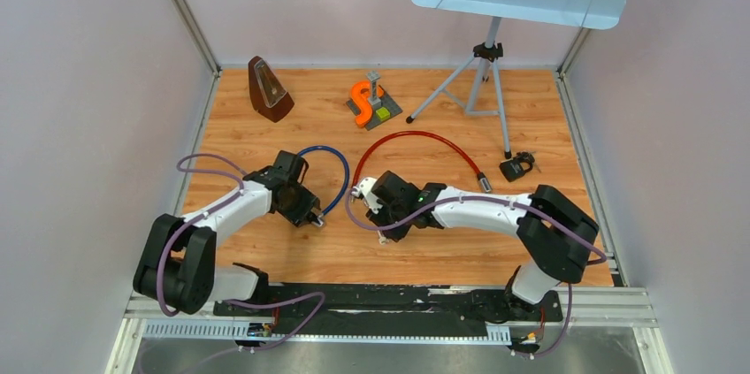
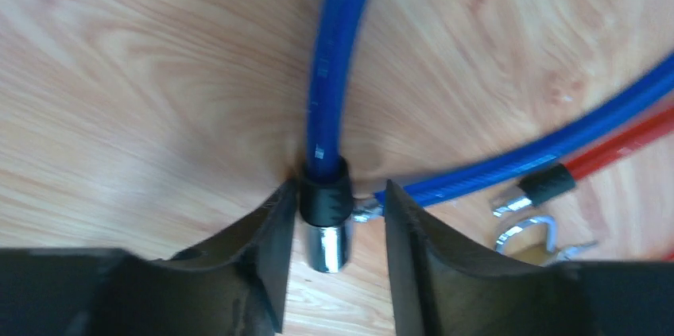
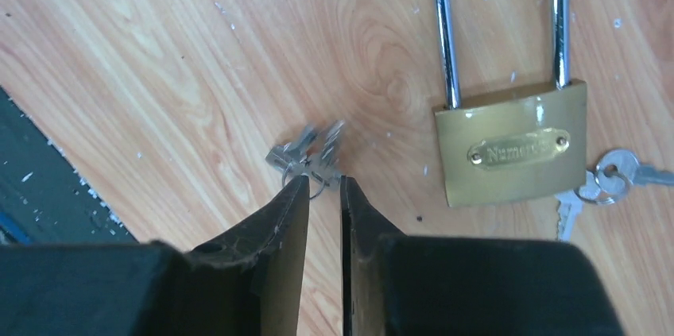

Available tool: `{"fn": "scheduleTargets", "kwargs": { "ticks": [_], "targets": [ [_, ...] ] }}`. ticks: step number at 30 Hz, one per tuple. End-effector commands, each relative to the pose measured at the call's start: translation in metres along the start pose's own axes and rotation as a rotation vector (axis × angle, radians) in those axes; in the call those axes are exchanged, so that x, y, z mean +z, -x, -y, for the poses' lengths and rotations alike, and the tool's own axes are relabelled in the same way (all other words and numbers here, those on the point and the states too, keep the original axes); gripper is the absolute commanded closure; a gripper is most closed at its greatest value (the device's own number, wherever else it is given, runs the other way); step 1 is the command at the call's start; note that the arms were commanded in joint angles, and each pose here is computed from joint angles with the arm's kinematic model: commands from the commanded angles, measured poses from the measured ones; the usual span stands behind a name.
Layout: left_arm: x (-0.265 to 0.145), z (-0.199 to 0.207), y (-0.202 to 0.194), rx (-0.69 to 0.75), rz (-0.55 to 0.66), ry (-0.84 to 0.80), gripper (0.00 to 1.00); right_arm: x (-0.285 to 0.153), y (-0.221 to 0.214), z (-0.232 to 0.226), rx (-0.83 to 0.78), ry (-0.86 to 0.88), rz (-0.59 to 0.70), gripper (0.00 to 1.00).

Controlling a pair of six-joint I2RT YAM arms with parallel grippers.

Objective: Unlock with the key

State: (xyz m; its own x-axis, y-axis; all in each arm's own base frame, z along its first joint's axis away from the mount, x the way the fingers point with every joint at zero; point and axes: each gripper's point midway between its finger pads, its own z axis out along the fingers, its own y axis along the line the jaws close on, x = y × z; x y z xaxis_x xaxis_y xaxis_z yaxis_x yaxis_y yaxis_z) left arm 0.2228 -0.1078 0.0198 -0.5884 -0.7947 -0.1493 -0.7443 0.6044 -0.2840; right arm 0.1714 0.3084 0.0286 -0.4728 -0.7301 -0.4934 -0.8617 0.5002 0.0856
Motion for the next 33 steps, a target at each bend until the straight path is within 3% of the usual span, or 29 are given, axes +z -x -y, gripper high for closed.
{"fn": "scheduleTargets", "kwargs": {
  "ticks": [1,6,11,17,24,33],
  "targets": [
    [0.003,0.02,-0.012,-0.021,-0.026,-0.06,0.44,-0.023,0.012,-0.005,0.044,0.014,0.06,0.79],
    [-0.005,0.029,-0.011,0.017,-0.003,-0.113,0.2,-0.03,0.02,0.002,0.066,-0.023,0.098,0.74],
    [-0.035,0.036,0.01,0.106,0.121,-0.192,0.06,-0.027,0.016,0.004,0.095,-0.038,0.084,0.68],
    [-0.091,0.041,0.051,0.244,0.367,-0.273,0.01,-0.022,0.009,-0.006,0.106,-0.015,0.043,0.63],
    [-0.145,0.033,0.085,0.377,0.617,-0.33,0.01,-0.013,0.008,-0.014,0.095,-0.006,-0.014,0.67],
    [-0.159,0.027,0.089,0.451,0.699,-0.374,0.0,0.007,0.0,-0.015,0.059,-0.062,-0.113,0.67]
  ]
}}
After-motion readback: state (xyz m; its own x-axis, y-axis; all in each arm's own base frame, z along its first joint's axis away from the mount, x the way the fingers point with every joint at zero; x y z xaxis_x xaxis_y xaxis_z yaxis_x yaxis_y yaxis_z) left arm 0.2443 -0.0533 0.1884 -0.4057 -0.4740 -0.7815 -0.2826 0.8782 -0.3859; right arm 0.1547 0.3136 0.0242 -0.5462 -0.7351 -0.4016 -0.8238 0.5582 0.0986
